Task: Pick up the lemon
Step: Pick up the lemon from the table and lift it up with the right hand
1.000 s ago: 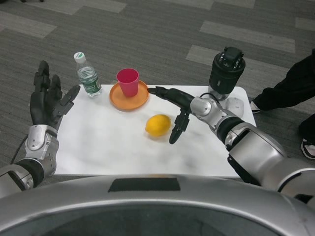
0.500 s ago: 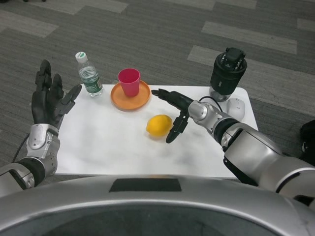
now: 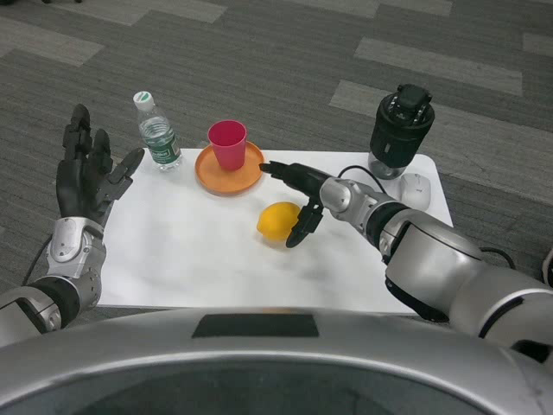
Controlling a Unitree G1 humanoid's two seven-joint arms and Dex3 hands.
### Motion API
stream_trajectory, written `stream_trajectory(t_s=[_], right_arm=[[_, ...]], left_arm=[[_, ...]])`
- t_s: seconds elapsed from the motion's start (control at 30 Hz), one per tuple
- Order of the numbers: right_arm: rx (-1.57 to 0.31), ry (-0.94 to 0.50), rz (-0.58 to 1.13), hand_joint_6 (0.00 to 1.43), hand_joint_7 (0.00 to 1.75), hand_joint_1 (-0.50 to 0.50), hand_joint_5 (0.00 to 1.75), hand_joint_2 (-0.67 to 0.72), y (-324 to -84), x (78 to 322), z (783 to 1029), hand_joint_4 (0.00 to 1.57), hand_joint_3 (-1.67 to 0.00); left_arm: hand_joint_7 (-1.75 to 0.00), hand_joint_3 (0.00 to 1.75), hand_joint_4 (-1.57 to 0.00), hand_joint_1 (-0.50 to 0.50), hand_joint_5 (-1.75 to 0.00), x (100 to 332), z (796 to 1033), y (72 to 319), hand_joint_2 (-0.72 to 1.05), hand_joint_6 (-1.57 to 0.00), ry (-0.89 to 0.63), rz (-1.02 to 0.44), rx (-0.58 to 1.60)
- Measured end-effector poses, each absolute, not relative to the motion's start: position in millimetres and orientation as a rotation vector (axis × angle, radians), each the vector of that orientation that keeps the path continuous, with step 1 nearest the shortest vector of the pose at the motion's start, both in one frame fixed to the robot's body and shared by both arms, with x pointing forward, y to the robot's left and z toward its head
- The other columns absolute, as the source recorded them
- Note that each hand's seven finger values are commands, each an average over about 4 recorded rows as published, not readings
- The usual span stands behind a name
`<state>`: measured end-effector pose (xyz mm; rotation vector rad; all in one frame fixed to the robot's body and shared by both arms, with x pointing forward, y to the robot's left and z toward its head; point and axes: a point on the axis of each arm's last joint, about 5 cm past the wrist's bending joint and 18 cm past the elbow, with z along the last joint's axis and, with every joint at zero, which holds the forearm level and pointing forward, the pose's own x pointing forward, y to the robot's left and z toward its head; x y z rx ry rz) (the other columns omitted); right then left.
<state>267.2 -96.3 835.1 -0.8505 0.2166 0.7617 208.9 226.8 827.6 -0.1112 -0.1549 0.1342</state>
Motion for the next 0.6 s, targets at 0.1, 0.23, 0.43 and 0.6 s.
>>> stream_trajectory(t_s=[0.1,0.23,0.43,0.6], right_arm=[[-0.865,0.220,0.768,0.00,0.02,-0.17,0.58,-0.30,-95.8,266.7,834.3,0.00,-0.40],[-0.892,0.237,0.770,0.00,0.07,-0.17,0.63,-0.35,-97.2,266.9,833.5,0.00,-0.44],[-0.932,0.261,0.768,0.00,0.07,-0.17,0.78,-0.41,-99.7,268.5,833.5,0.00,-0.58],[-0.949,0.289,0.767,0.00,0.14,-0.19,0.87,-0.41,-102.2,267.6,831.4,0.00,-0.63]], left_arm=[[0.00,0.09,0.00,0.50,0.00,209.2,827.8,226.6,0.87,0.00,-0.156,0.132,-0.110],[0.00,0.09,0.00,0.50,0.00,210.6,828.9,226.1,0.87,0.00,-0.161,0.127,-0.109],[0.00,0.09,0.00,0.50,0.00,211.2,829.2,225.7,0.87,0.00,-0.163,0.124,-0.107],[0.00,0.09,0.00,0.50,0.00,211.9,829.7,225.5,0.87,0.00,-0.165,0.123,-0.108]])
